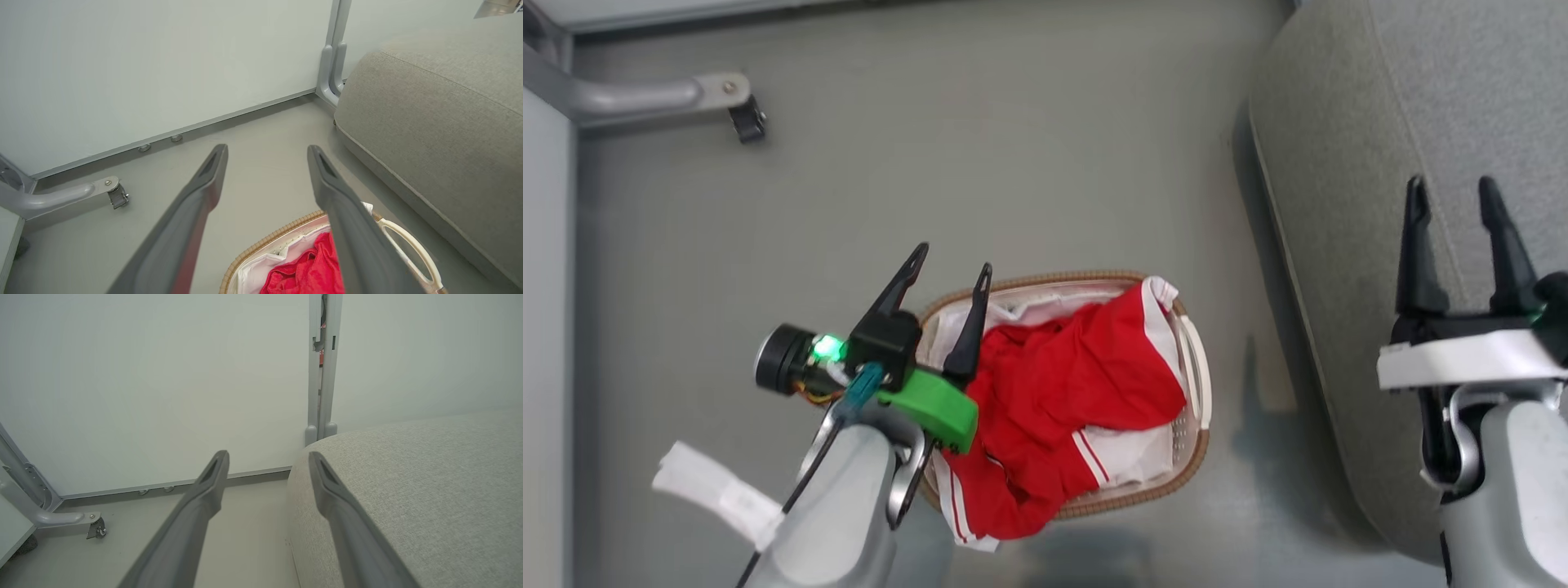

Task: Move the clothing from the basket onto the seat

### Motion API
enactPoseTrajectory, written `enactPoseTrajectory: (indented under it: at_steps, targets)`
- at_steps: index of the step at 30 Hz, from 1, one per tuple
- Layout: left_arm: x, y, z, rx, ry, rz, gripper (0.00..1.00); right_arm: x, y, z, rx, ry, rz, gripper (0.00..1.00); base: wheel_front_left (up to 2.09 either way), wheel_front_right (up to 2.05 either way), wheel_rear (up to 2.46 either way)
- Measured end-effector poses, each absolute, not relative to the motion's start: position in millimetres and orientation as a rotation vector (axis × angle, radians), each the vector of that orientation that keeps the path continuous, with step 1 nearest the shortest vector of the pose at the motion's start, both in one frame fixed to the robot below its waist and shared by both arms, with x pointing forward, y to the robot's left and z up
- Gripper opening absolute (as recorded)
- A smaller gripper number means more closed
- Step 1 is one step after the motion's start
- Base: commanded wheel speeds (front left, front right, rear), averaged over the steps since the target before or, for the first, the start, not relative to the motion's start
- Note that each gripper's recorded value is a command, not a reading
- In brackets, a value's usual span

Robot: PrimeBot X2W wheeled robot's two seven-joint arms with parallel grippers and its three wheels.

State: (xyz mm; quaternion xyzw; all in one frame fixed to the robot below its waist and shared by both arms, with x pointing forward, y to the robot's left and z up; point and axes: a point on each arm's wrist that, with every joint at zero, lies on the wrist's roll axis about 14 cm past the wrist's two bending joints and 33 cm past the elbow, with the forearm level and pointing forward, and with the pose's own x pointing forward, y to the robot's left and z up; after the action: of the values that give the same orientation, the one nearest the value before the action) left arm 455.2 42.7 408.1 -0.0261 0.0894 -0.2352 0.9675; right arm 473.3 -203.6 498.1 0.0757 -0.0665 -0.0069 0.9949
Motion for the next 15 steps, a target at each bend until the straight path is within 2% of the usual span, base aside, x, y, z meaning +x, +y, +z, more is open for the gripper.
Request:
enactPoseTrajectory:
  at_steps: [7, 15]
  targets:
    - [462.7, 6.1, 337.6, 0.045, 0.334, -0.654, 1.00, 498.3, -222.7, 480.3, 0.137, -0.135, -0.063, 1.00, 0.00, 0.00, 0.00]
    - [439.0, -35.1, 257.2, 0.058, 0.534, -0.851, 1.00, 521.0, -237.2, 473.4, 0.097, -0.176, -0.086, 1.00, 0.00, 0.00, 0.00]
